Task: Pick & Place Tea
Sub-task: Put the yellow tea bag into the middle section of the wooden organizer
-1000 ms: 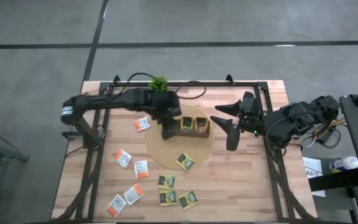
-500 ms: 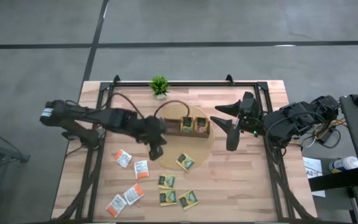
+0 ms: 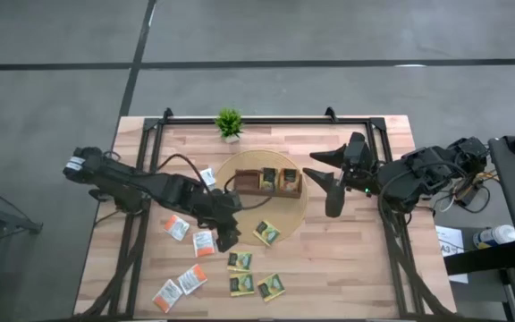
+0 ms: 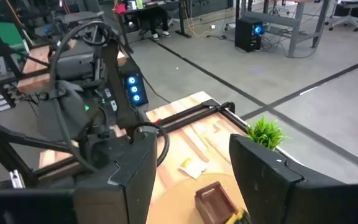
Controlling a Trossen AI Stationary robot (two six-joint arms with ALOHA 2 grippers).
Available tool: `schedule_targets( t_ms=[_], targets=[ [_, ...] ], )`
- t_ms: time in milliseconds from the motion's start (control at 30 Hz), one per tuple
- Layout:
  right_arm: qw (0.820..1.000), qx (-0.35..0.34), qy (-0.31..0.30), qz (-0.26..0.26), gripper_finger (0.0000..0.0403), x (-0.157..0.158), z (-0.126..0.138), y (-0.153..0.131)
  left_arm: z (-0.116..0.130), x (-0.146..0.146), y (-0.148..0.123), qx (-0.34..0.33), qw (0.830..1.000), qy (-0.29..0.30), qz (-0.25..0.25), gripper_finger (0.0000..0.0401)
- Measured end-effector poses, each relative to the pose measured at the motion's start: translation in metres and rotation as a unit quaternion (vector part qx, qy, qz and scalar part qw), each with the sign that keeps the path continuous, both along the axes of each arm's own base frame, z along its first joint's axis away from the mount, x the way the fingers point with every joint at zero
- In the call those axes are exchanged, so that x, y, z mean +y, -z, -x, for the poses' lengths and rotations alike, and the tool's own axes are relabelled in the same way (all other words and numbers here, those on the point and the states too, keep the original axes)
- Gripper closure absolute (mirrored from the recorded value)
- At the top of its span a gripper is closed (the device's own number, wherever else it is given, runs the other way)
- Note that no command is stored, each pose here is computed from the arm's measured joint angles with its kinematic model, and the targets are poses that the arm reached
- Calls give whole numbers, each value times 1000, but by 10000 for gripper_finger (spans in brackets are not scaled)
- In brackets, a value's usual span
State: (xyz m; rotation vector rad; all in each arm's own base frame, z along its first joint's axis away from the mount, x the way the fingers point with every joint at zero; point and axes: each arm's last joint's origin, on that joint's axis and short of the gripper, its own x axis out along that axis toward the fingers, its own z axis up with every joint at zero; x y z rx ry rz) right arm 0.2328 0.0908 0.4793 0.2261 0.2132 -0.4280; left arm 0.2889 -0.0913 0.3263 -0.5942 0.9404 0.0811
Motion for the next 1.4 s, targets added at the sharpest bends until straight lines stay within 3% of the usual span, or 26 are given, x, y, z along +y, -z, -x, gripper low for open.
schedule_targets(
  t_ms=[167,533,800,933,1400],
  targets=[
    [999,27,-22,3,204,1,1,5,-4,-10,9,40,997,-40,60,210],
    [992,114,-47,28,204,-1,8,19,-4,-46,32,119,974,-138,137,211],
    [988,143,-46,41,204,-3,11,23,-13,-60,56,181,933,-252,184,211],
    [988,143,-46,41,204,-3,11,24,-17,-62,65,198,921,-280,185,211],
    [990,132,-36,17,204,-3,11,23,-37,-73,124,254,913,-301,112,211]
  ],
)
